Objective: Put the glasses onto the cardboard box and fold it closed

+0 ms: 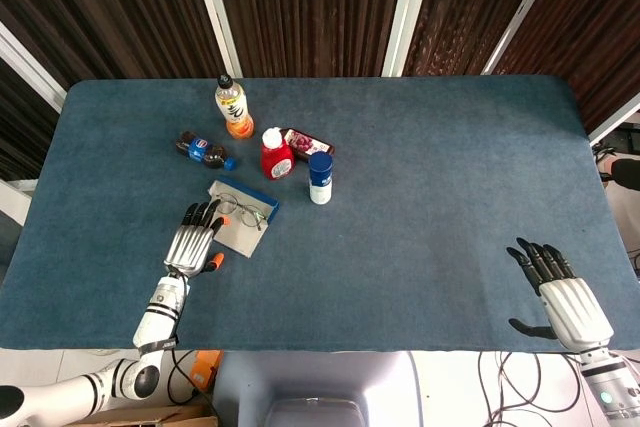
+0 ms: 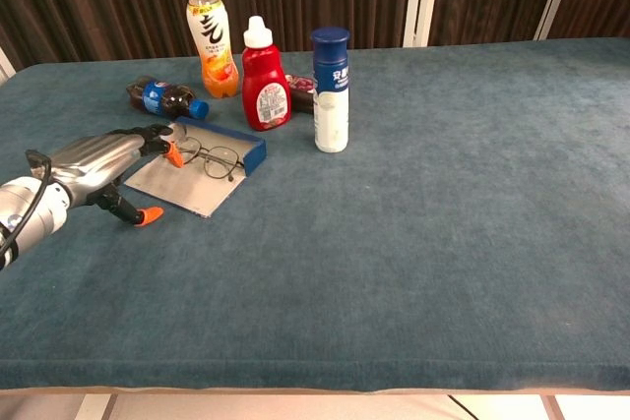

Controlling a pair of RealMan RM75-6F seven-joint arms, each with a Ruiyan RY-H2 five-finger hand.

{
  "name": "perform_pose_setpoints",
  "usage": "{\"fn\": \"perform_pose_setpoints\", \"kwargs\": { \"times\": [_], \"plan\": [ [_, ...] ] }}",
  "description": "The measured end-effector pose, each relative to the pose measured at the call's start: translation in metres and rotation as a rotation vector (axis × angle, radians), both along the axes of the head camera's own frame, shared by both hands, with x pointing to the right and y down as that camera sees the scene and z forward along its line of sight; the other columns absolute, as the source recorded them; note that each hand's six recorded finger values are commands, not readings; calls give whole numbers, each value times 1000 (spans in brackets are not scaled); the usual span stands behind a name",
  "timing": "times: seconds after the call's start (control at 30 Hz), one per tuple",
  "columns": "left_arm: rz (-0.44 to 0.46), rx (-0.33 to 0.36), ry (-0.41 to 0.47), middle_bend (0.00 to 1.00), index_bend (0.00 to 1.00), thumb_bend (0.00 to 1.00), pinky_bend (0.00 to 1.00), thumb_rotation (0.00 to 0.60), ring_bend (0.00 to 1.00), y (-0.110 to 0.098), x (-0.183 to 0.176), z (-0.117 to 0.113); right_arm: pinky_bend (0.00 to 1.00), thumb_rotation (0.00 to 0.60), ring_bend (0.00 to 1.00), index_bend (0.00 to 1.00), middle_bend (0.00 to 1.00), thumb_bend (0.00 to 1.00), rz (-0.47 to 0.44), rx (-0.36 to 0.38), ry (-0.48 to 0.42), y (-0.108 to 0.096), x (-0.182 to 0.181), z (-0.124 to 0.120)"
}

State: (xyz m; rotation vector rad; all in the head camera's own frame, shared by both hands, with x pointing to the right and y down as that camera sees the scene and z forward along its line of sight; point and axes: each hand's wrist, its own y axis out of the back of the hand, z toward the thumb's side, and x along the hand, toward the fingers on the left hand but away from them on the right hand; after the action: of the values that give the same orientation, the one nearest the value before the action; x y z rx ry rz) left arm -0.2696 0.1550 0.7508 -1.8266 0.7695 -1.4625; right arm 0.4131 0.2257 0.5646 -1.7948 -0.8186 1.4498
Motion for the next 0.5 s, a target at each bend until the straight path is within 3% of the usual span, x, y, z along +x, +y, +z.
{"fn": "perform_pose_setpoints", "kwargs": {
  "times": [0.5],
  "plan": [
    [-28,-6,-19,0,369,291,0,600,0,-5,4,15,0,600,0,0,0,252,7,6,0,-1,2,-1]
  ]
}}
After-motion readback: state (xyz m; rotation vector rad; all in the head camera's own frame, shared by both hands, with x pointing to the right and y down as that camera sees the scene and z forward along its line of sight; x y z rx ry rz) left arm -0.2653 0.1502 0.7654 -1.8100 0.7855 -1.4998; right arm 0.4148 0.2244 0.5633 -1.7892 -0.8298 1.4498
